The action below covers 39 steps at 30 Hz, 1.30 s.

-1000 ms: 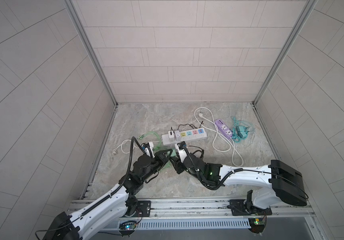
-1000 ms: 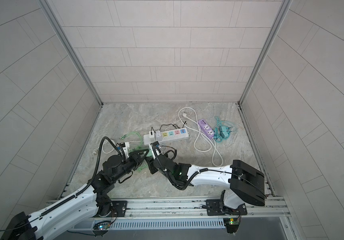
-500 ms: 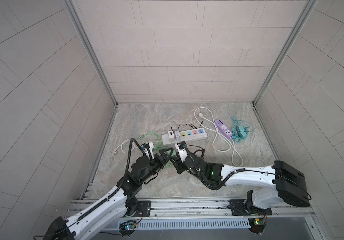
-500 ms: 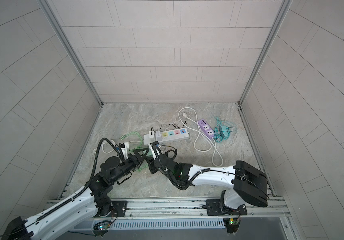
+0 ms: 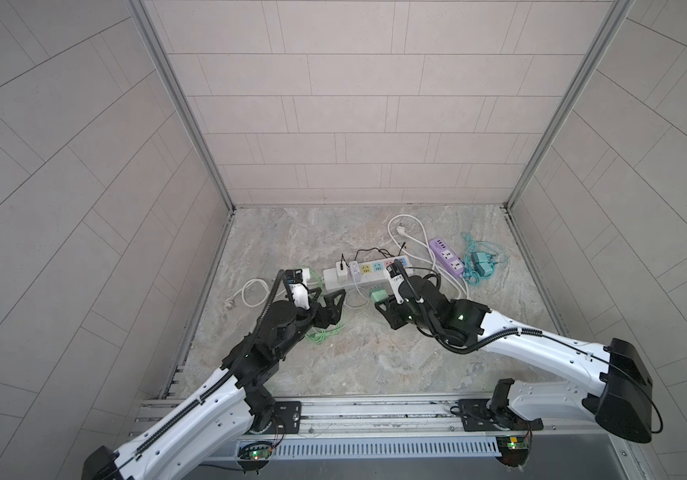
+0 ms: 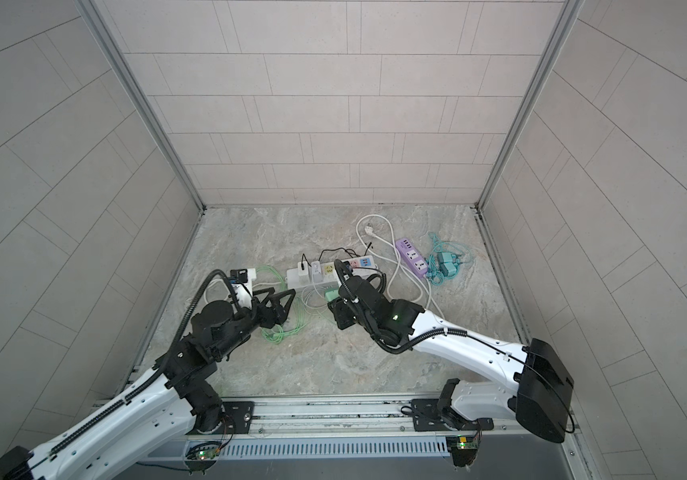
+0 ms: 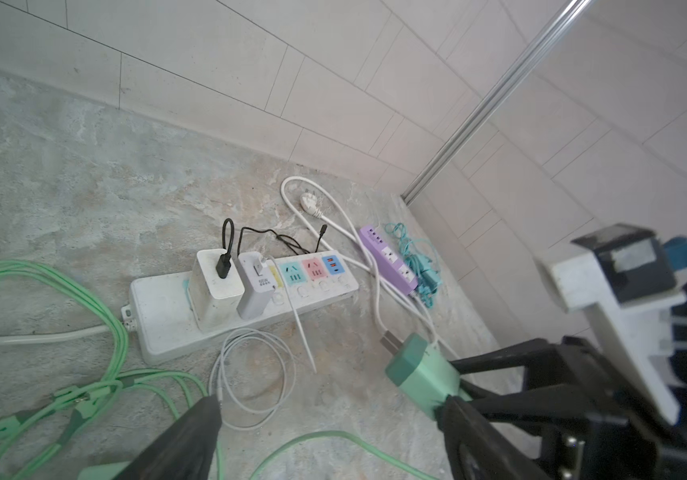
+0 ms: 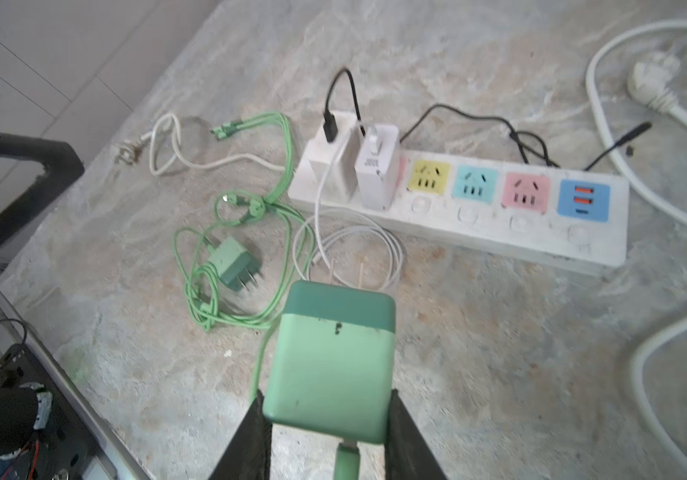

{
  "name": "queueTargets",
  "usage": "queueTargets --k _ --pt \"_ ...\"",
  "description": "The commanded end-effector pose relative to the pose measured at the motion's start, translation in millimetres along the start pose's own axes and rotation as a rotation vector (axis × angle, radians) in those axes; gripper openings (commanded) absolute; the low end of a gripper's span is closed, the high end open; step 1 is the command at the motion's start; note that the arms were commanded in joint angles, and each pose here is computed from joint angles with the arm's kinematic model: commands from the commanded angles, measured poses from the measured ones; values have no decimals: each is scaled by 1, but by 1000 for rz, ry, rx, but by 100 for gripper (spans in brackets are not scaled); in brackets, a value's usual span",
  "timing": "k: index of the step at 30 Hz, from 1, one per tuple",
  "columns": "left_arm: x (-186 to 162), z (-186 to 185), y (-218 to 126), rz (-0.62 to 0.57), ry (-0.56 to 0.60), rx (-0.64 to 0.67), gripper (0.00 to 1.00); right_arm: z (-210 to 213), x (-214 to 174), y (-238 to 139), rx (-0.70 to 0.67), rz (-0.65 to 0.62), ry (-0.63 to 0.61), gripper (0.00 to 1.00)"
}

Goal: Insert the plug

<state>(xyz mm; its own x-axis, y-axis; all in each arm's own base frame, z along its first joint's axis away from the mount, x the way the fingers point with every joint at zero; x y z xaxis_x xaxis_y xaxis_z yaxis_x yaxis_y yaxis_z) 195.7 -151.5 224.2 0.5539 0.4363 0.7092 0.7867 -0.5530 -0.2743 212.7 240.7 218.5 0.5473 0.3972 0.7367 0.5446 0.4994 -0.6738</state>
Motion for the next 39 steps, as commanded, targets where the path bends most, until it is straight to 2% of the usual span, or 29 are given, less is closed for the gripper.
queueTargets --k 1,5,7,11,14,22,27,31,39 --pt "-12 -5 13 25 291 -93 94 1 -17 -13 155 158 -34 23" --pt "-34 -10 30 110 499 -159 95 -6 -23 -18 167 252 -66 24" --pt "-42 -17 33 104 592 -201 95 -5 -25 -18 183 278 -74 24" --pt "-73 -33 31 64 859 -311 95 -2 -26 -16 209 309 -77 24" --pt "-86 -37 35 71 989 -297 95 -1 -27 -13 219 319 -80 24" --pt "-91 -40 40 32 1077 -279 90 2 -30 -11 249 377 -75 22" --pt "-83 -37 31 16 1093 -242 89 -2 -37 -17 218 392 -98 22" --pt "-72 -41 24 -46 1088 -241 88 -3 -40 -18 221 385 -112 22" --pt "-85 -38 34 6 1117 -253 88 1 -35 -15 244 374 -102 22"
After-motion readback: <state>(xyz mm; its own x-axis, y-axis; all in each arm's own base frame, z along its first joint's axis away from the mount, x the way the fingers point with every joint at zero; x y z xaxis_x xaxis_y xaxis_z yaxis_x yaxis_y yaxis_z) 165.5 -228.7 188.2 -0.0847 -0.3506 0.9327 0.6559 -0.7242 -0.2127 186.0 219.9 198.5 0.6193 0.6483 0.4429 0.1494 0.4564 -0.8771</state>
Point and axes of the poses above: each gripper's point midway between its finger pads, its own y axis out along the fingers, its own z axis along the line the jaws close on, x = y × z, the point moved 6 cm from there along -y, back along the fingers, and after that the axes turned 15 degrees about -y, right-handed, at the moved point
